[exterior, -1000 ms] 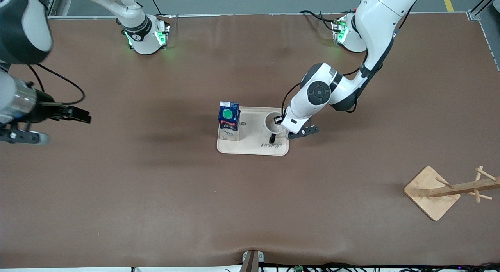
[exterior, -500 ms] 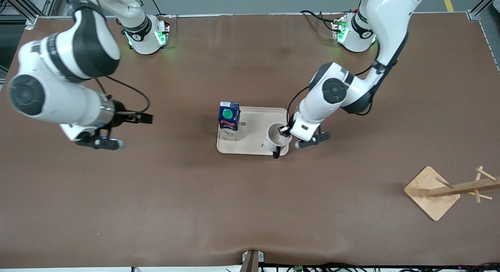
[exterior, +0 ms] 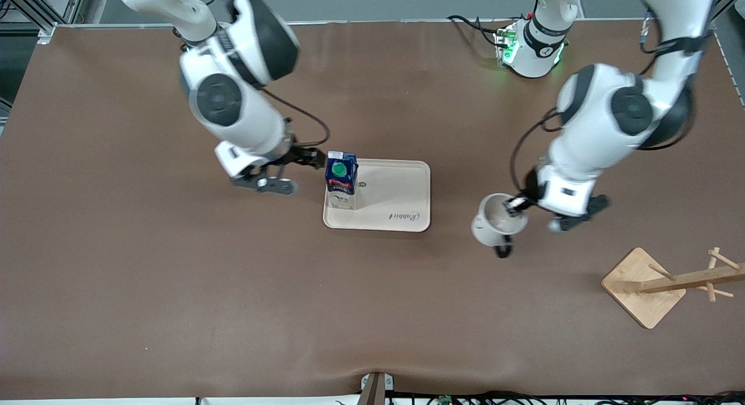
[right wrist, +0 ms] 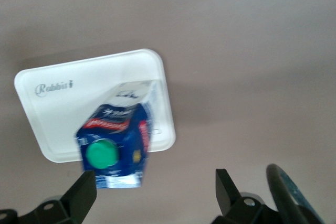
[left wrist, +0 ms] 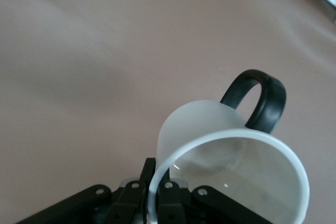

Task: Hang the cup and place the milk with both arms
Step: 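Carry the mug toward the wooden stand while the right gripper carries the milk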

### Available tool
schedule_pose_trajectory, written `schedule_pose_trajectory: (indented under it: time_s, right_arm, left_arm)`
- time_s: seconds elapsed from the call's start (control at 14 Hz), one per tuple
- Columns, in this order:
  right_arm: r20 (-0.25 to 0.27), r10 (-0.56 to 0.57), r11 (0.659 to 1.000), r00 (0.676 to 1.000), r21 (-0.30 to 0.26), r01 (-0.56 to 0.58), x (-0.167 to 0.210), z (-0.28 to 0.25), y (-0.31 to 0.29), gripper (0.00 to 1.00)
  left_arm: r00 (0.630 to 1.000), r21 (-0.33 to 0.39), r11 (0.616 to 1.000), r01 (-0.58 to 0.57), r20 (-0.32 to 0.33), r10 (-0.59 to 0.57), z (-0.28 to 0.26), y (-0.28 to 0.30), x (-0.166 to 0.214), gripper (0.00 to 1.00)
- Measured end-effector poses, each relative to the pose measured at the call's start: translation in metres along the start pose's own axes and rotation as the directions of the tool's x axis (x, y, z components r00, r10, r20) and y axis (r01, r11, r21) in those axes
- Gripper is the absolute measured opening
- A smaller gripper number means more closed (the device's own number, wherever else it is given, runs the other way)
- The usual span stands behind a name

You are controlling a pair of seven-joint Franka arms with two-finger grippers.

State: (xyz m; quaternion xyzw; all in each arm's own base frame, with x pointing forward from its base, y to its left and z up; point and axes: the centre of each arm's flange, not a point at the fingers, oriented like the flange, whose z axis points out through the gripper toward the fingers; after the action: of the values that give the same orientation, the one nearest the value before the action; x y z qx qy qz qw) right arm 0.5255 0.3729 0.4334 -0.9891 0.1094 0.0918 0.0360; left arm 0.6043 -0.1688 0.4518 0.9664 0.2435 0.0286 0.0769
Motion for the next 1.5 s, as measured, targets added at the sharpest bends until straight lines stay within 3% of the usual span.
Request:
schedule_pose_trajectory:
  time_s: [0.43, 0.71, 0.79, 0.93, 1.0, 1.14, 1.29, 1.5]
  right_arm:
    - [-0.016, -0.002, 0.999, 1.000, -0.048, 0.001, -0.030, 0.075, -0.055, 1.00]
    - [-0.035, -0.018, 0.997, 0.999, -0.070, 0.016, -0.033, 0.093, -0.063, 1.00]
    - [-0.038, -0.017, 0.998, 0.999, -0.069, 0.015, -0.031, 0.096, -0.063, 0.92]
    - [-0.046, -0.009, 0.998, 0.999, -0.063, 0.006, -0.028, 0.098, -0.063, 0.86]
    - [-0.051, 0.004, 0.998, 0.999, -0.057, -0.007, -0.027, 0.096, -0.063, 0.74]
    - [-0.059, 0.036, 0.998, 0.998, -0.051, -0.039, -0.020, 0.088, -0.061, 0.70]
    - [-0.017, 0.098, 0.995, 0.995, -0.031, -0.098, -0.003, 0.065, -0.049, 0.70]
    - [0.065, 0.188, 0.982, 0.980, 0.002, -0.189, 0.039, -0.012, -0.005, 0.65]
  left_arm:
    - [0.992, 0.024, 0.992, -0.125, -0.020, 0.125, -0.049, -0.102, 0.088, 0.06]
    - [0.972, 0.038, 0.972, -0.234, -0.012, 0.234, -0.065, -0.154, 0.116, 0.06]
    - [0.965, 0.040, 0.964, -0.261, -0.009, 0.262, -0.072, -0.165, 0.122, 0.06]
    - [0.951, 0.043, 0.950, -0.310, -0.008, 0.310, -0.084, -0.182, 0.130, 0.06]
    - [0.944, 0.044, 0.944, -0.328, -0.012, 0.328, -0.087, -0.189, 0.134, 0.06]
    - [0.927, 0.047, 0.927, -0.372, -0.017, 0.374, -0.092, -0.206, 0.142, 0.06]
    - [0.918, 0.043, 0.917, -0.395, -0.018, 0.396, -0.094, -0.222, 0.148, 0.06]
    - [0.919, 0.025, 0.919, -0.394, -0.023, 0.394, -0.095, -0.237, 0.157, 0.06]
